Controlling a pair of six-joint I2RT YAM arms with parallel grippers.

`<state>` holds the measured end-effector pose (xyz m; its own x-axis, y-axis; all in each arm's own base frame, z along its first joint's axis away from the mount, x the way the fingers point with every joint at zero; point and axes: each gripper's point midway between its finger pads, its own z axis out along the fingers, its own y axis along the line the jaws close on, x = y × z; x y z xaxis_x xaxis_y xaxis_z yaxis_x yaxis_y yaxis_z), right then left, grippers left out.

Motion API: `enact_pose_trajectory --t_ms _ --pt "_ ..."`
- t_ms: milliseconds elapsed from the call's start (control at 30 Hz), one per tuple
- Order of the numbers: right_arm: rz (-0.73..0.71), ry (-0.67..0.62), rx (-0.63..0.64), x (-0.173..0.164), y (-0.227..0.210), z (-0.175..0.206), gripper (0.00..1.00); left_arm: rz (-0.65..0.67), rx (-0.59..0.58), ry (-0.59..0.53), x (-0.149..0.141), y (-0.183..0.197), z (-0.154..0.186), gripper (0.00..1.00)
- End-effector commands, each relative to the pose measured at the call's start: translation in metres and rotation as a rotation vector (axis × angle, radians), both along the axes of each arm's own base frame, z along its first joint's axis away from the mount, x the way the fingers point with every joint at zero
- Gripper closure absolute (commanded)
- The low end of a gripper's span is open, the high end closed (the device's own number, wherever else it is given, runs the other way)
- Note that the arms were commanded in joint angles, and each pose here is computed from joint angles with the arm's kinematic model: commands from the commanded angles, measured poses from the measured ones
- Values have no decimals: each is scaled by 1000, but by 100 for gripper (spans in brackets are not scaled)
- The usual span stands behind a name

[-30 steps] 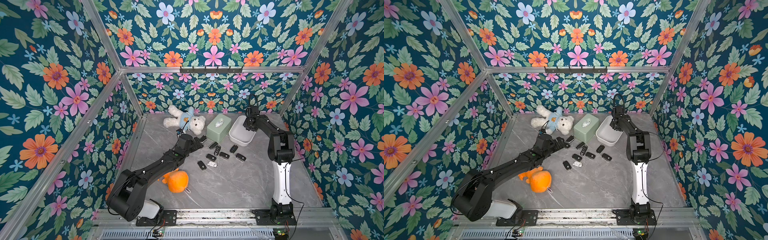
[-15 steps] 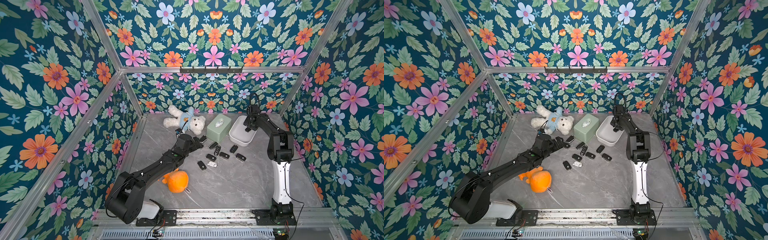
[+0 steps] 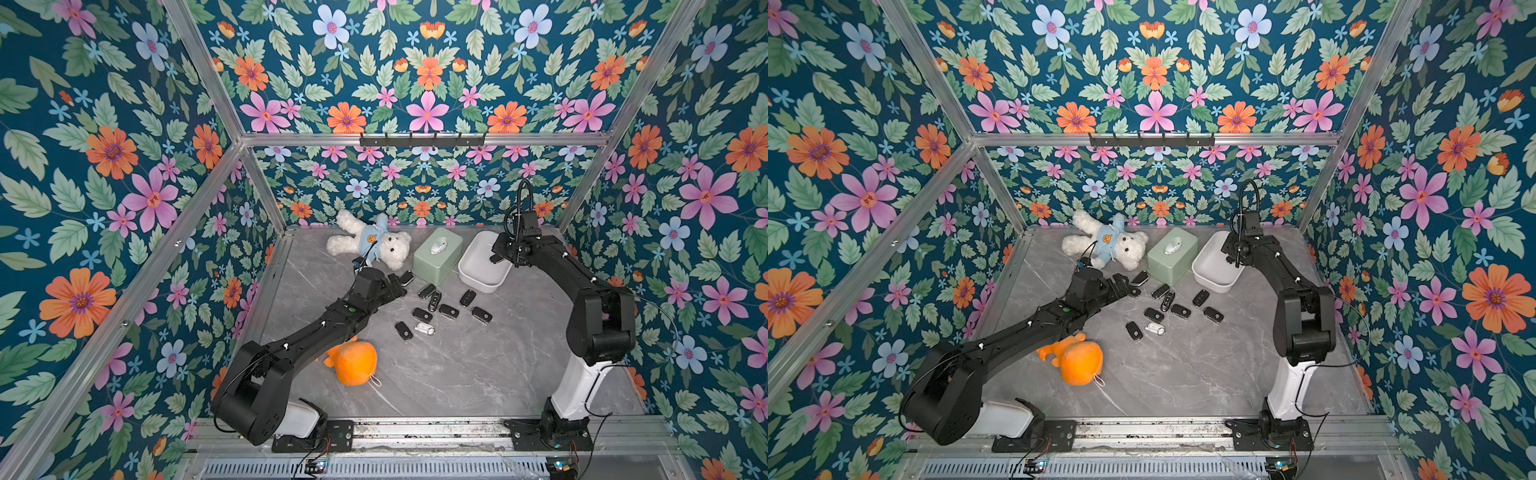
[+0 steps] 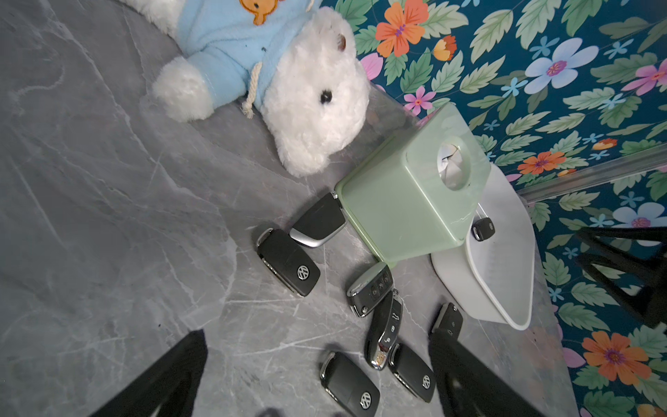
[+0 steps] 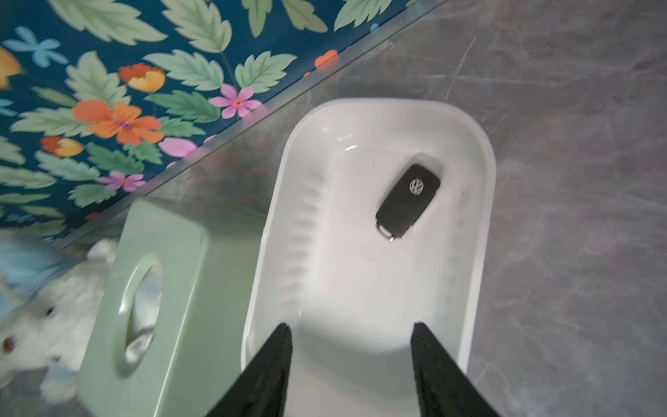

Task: Place the car key into the storage box
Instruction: Place the car key in the storage box, then pick up the car key from the center of the board.

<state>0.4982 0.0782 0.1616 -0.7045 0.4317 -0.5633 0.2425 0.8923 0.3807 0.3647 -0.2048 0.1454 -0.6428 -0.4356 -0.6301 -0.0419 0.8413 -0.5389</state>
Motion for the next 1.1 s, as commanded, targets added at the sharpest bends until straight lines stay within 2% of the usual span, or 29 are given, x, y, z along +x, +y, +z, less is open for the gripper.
enact_pose_trajectory --t_ms 0,133,367,567,767,1067 --pt "113 -66 85 -26 22 16 44 -33 -31 8 1 -9 -3 1" --pt "196 -78 131 -74 38 21 39 -63 -71 41 3 -22 -14 0" --pt "350 13 104 -146 67 -5 34 -97 -153 108 2 -40 -34 0" --pt "428 92 80 -192 76 -34 29 -112 -156 133 -5 -40 -37 0" --pt "432 181 -7 -206 64 -58 29 -121 -119 142 -11 -34 -35 0" --pt "449 262 -159 -185 53 -79 29 -122 -116 137 -16 -31 -30 0"
